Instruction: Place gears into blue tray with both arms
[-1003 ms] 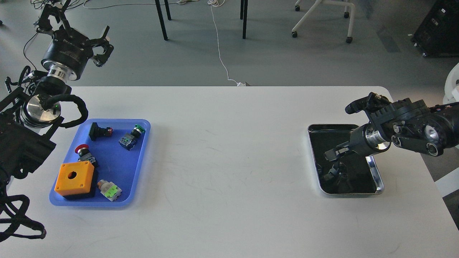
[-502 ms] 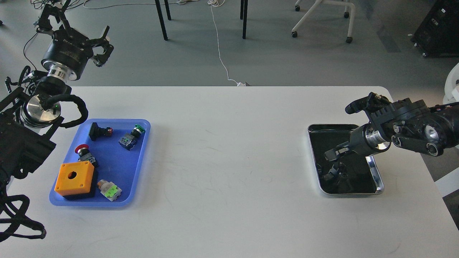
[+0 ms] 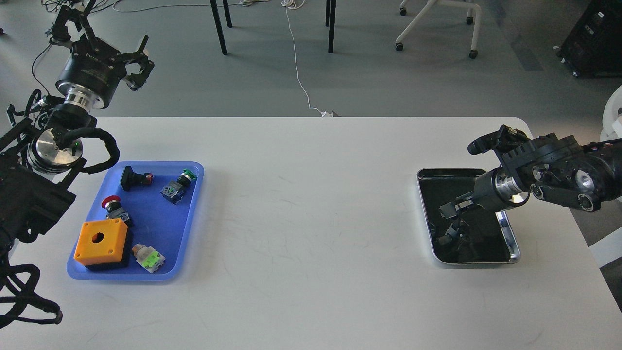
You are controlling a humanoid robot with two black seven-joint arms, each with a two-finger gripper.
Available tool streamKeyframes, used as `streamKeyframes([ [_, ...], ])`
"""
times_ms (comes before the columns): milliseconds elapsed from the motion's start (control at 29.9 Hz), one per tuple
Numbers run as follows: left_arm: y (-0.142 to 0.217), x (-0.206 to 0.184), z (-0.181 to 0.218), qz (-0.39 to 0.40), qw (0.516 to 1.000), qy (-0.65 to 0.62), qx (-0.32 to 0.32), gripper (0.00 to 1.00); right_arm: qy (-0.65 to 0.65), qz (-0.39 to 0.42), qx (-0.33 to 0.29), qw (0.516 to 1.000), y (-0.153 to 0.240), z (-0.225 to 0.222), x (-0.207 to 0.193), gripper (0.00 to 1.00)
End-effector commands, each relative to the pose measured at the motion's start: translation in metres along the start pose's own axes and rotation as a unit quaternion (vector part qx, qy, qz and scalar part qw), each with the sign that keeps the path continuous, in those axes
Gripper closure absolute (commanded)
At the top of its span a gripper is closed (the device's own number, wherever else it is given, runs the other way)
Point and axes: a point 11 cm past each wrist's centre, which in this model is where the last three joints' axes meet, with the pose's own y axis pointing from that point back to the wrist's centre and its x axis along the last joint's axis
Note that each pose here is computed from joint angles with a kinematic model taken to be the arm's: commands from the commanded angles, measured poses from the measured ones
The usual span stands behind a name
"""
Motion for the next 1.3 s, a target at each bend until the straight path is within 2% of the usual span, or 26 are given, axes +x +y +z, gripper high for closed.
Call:
streamKeyframes([
  [0, 0.0, 0.0, 0.0, 0.0, 1.0, 0.0, 0.0, 0.02, 0.0, 0.0, 0.0, 1.0, 0.0, 0.0, 0.0, 0.4],
  [736, 0.0, 0.0, 0.0, 0.0, 1.0, 0.0, 0.0, 0.02, 0.0, 0.0, 0.0, 1.0, 0.0, 0.0, 0.0, 0.4],
  [769, -0.007, -0.009, 0.025, -0.013, 1.0, -0.004, -0.015, 0.02, -0.033, 0.028, -0.008, 0.999, -0.009, 0.017, -0.006, 0.02],
  [1271, -0.009, -0.016, 0.026, -0.016, 1.0, -0.003, -0.018, 0.02, -0.05, 0.035, -0.008, 0.998, 0.01, 0.029, -0.011, 0.01],
])
